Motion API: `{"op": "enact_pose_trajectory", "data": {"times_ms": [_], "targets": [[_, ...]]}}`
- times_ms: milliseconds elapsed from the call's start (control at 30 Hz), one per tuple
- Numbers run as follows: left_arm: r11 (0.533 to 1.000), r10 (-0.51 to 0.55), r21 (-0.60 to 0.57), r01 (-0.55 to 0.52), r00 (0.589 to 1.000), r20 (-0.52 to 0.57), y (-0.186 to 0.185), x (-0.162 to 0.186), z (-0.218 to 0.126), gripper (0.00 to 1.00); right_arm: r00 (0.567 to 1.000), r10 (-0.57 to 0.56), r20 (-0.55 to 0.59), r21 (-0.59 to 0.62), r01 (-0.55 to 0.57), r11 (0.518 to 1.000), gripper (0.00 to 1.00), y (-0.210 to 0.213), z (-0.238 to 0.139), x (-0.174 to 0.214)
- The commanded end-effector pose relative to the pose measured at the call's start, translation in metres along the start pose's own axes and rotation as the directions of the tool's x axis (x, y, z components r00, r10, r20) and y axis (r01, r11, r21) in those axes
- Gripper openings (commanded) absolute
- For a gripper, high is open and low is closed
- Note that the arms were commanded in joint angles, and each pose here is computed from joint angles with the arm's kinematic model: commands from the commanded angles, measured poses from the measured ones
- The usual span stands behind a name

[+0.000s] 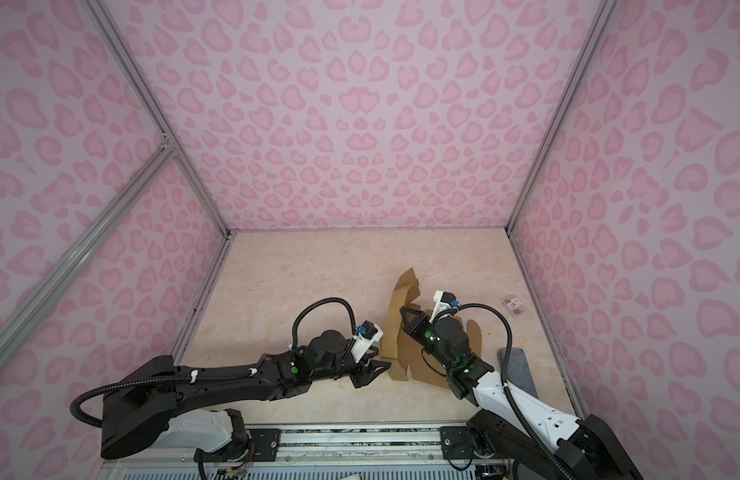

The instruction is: Fold the paper box

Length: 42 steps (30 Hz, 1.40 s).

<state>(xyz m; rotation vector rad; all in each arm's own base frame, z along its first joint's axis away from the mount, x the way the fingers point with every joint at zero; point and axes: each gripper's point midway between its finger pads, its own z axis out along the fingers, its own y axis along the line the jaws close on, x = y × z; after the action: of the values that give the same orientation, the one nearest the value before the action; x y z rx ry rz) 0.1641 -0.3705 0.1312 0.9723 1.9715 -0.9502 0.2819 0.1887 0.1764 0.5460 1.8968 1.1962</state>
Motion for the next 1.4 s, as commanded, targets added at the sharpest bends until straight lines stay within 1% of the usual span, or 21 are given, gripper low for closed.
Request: {"op": "enact_pose_trajectory", "data": {"times_ms": [0, 100, 233, 567, 800, 1100, 1200, 1367], "targets": [[0.999, -0.034, 0.016, 0.033, 0.997, 0.067, -0.004, -0.019, 0.002, 0.52, 0.999, -0.003, 0.032, 0.01, 0.003, 1.0, 0.0, -0.003, -0.002, -0.004], [0.998, -0.047, 0.037, 0.044, 0.997, 0.067, -0.008, -0.019, 0.004, 0.51, 0.999, -0.004, 0.037, 0.008, 0.004, 1.0, 0.0, -0.002, -0.003, -0.003], [0.998, -0.052, 0.025, 0.051, 0.996, 0.07, -0.006, -0.019, 0.005, 0.5, 0.998, -0.007, 0.055, -0.01, 0.008, 1.0, 0.0, 0.003, -0.005, -0.004], [0.996, -0.006, -0.092, 0.015, 0.996, 0.089, 0.012, -0.027, 0.002, 0.49, 0.995, -0.002, 0.097, -0.075, 0.01, 0.997, 0.0, 0.023, -0.008, -0.011], [0.994, -0.051, -0.091, 0.061, 0.993, 0.111, 0.015, -0.037, 0.01, 0.48, 0.993, 0.011, 0.121, -0.077, -0.002, 0.997, 0.0, 0.02, -0.01, -0.013], [0.985, -0.116, -0.113, 0.13, 0.985, 0.128, 0.02, -0.039, 0.013, 0.47, 0.99, 0.021, 0.142, -0.058, -0.013, 0.998, 0.0, 0.012, -0.013, -0.012], [0.984, -0.135, -0.096, 0.15, 0.981, 0.141, 0.018, -0.043, 0.014, 0.47, 0.989, 0.017, 0.149, -0.046, -0.01, 0.999, 0.0, 0.008, -0.013, -0.012], [0.985, -0.156, -0.049, 0.164, 0.978, 0.138, 0.01, -0.043, 0.018, 0.5, 0.988, 0.007, 0.154, -0.03, -0.003, 1.0, 0.0, 0.003, -0.012, -0.012]]}}
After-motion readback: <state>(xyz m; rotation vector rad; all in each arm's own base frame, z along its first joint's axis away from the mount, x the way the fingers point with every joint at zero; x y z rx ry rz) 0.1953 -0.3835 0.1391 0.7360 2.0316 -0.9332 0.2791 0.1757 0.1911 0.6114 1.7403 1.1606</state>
